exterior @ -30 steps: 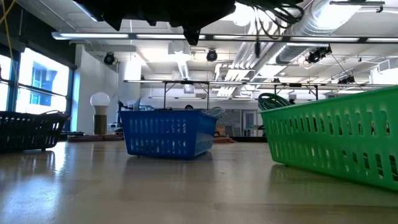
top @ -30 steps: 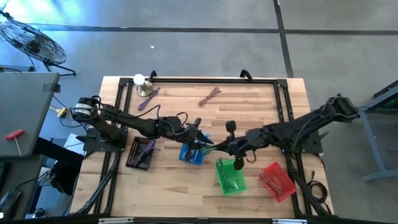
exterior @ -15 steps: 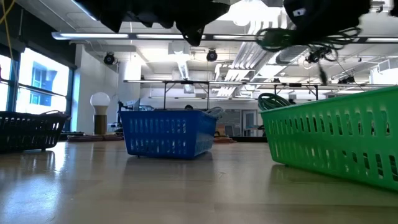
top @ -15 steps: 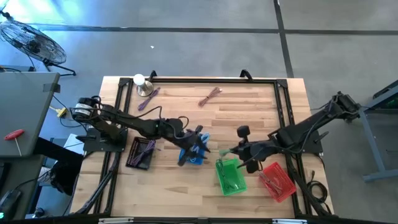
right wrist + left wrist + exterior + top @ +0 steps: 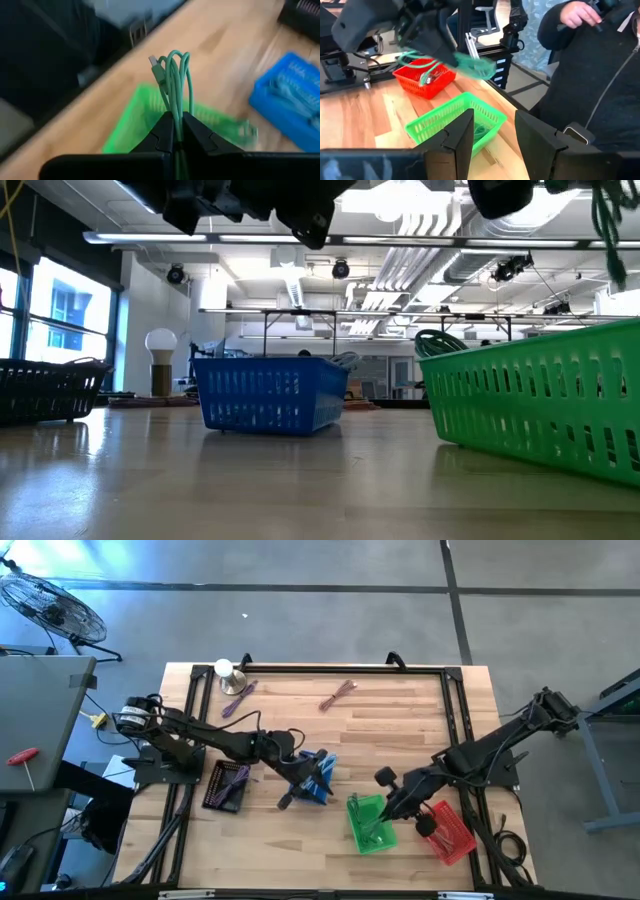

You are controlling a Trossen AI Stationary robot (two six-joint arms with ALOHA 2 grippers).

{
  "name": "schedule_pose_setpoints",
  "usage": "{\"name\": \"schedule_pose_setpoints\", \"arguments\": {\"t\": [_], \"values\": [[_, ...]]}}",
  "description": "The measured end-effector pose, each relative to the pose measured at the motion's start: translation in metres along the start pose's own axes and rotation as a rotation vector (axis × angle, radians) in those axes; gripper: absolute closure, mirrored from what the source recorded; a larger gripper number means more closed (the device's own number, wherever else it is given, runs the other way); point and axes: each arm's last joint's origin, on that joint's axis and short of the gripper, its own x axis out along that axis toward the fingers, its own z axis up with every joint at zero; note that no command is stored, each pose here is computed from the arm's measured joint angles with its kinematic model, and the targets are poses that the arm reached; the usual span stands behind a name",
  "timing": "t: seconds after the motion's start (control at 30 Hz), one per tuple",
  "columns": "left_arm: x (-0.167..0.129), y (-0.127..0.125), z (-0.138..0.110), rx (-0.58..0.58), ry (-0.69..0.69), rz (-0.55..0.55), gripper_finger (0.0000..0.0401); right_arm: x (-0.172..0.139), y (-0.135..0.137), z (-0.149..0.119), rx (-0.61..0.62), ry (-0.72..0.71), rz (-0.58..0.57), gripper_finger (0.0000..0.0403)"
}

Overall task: Pick & Place USB Port
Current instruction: Put the green USB cable into the green bin

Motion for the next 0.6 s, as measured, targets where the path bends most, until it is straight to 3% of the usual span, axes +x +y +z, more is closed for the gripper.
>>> {"name": "schedule_pose_setpoints", "arguments": {"t": [0.13,0.23,0.6], "values": [[0.000,0.000,0.001,0.004,-0.008,0.002,0.0261,-0.001,-0.001,0.012,0.097,-0.118,0.020,0.0393],[0.000,0.001,0.002,0.011,-0.019,0.033,0.0261,-0.001,0.000,0.016,0.213,-0.159,-0.039,0.0393],[-0.013,0.009,0.010,-0.003,0.017,0.479,0.0261,0.010,0.026,0.015,0.663,-0.252,-0.400,0.0393]]}}
